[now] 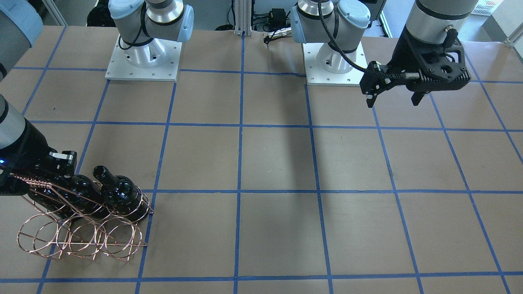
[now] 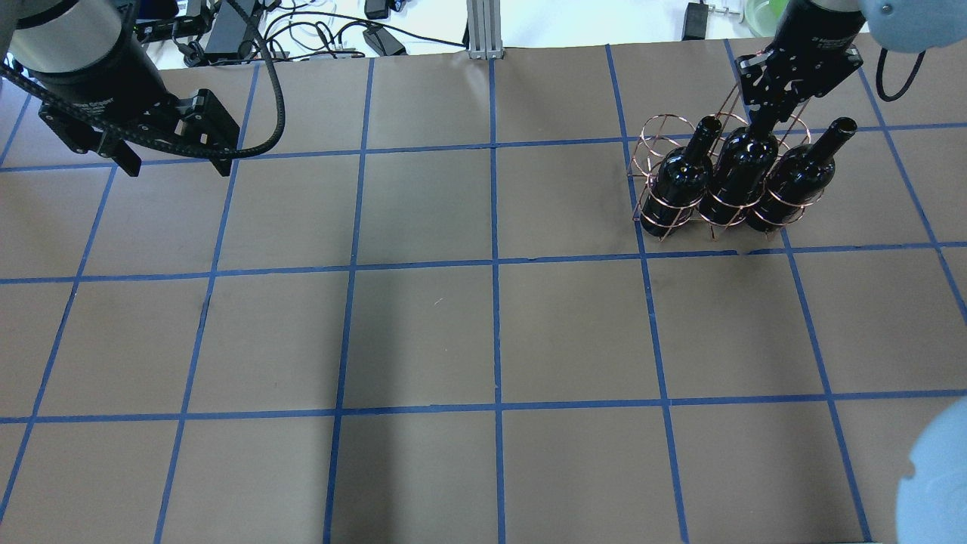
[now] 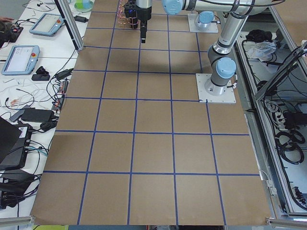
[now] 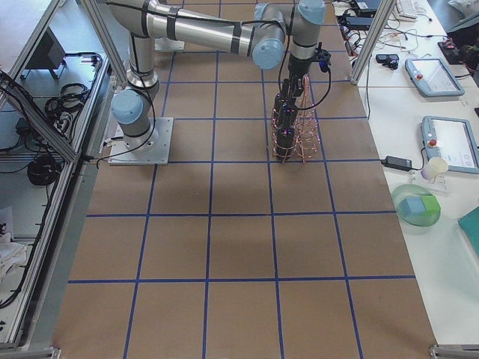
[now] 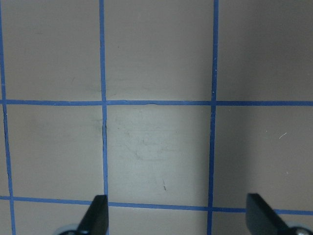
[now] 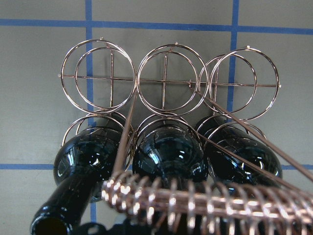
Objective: Place wine into wine basket
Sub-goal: 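Press the bottle down with the right gripper to lie in the rack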
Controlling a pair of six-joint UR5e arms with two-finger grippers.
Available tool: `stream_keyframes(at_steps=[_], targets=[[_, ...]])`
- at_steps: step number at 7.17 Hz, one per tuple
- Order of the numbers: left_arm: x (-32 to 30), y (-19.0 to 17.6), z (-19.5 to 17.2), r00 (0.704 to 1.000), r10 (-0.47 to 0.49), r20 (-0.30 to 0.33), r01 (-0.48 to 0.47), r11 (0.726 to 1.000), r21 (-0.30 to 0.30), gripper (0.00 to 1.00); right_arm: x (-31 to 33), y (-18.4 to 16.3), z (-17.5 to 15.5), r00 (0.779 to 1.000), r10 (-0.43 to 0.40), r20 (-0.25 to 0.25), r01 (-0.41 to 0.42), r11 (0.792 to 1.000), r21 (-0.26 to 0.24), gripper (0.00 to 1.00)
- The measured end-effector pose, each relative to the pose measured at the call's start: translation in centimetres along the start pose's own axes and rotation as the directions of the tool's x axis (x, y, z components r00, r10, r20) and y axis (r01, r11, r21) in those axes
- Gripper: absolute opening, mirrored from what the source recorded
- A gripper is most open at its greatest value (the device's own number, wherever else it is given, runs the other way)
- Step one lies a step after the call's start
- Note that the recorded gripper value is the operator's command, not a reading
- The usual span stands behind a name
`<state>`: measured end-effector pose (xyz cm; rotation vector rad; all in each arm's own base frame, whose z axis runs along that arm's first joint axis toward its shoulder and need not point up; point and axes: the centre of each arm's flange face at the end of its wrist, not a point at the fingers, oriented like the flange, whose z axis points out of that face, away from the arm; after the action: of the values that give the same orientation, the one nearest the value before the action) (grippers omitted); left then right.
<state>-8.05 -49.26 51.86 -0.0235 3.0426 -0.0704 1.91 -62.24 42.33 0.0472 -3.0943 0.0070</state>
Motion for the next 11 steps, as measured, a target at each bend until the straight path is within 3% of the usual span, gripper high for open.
stream_keyframes(at_steps=[3,5,7,9,11], targets=[[0.0,0.1,-0.1,1.000,0.000,0.003,0.000,1.000,0.001,1.00,-0.1,0.4,-0.6,1.000,0.001,0.004,-0.001,1.000,0.007,1.00],[0.0,0.1,-0.1,1.000,0.000,0.004,0.000,1.000,0.001,1.00,-0.5,2.1,-3.0,1.000,0.010,0.004,-0.010,1.000,0.008,1.00],[0.0,0.1,-0.1,1.000,0.000,0.002,0.000,1.000,0.002,1.00,-1.9,6.3,-7.8,1.000,0.007,0.005,-0.007,1.000,0.005,1.00],[0.0,0.0,0.0,1.000,0.000,0.001,0.000,1.000,0.000,1.00,-7.0,11.3,-12.0,0.999,-0.048,0.001,0.048,0.999,0.013,1.00],[0.2,0.1,-0.2,1.000,0.000,-0.008,0.000,1.000,0.005,1.00,-9.8,16.4,-12.7,0.997,-0.071,0.003,0.071,0.997,0.018,1.00]])
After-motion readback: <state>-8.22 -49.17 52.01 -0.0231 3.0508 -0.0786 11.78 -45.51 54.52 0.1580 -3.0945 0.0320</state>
